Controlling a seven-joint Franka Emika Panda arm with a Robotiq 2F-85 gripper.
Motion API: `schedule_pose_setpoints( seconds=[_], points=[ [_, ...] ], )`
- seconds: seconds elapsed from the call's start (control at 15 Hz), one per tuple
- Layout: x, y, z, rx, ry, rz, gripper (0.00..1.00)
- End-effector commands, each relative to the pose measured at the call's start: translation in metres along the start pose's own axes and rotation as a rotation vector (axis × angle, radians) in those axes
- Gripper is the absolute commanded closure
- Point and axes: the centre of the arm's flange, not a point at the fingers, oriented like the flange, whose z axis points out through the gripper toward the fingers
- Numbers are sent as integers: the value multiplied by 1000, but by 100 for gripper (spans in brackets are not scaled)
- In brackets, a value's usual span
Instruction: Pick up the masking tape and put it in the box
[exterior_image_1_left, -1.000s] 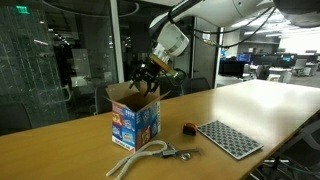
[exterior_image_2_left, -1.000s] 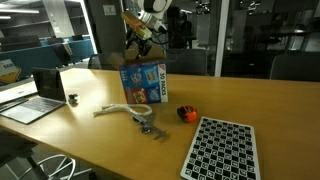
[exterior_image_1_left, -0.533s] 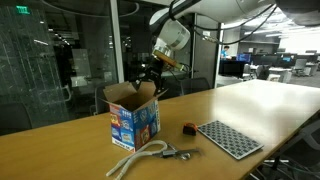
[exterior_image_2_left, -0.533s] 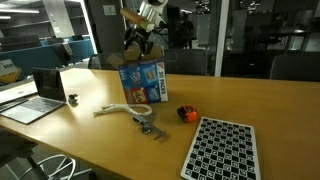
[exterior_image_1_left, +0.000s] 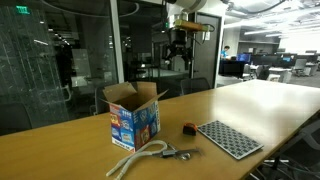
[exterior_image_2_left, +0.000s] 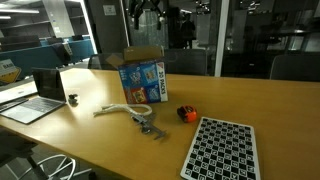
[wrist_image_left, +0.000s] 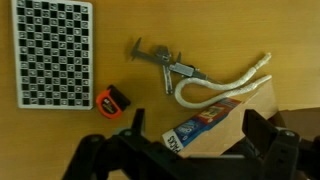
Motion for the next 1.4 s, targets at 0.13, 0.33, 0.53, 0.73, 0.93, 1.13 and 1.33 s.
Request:
schedule_pose_setpoints(
  seconds=[0.13, 0.33, 0.53, 0.73, 0.93, 1.13, 1.33],
  points=[
    [-101, 33, 1, -101, 72, 87, 0],
    [-136, 46, 30, -101, 18, 136, 0],
    [-156, 53, 75, -71, -13, 145, 0],
    [-172, 57, 105, -25, 35, 81, 0],
    [-184, 61, 111, -16, 147, -8, 0],
    [-200, 62, 104, -18, 246, -89, 0],
    [-210, 67, 96, -6, 293, -124, 0]
  ],
)
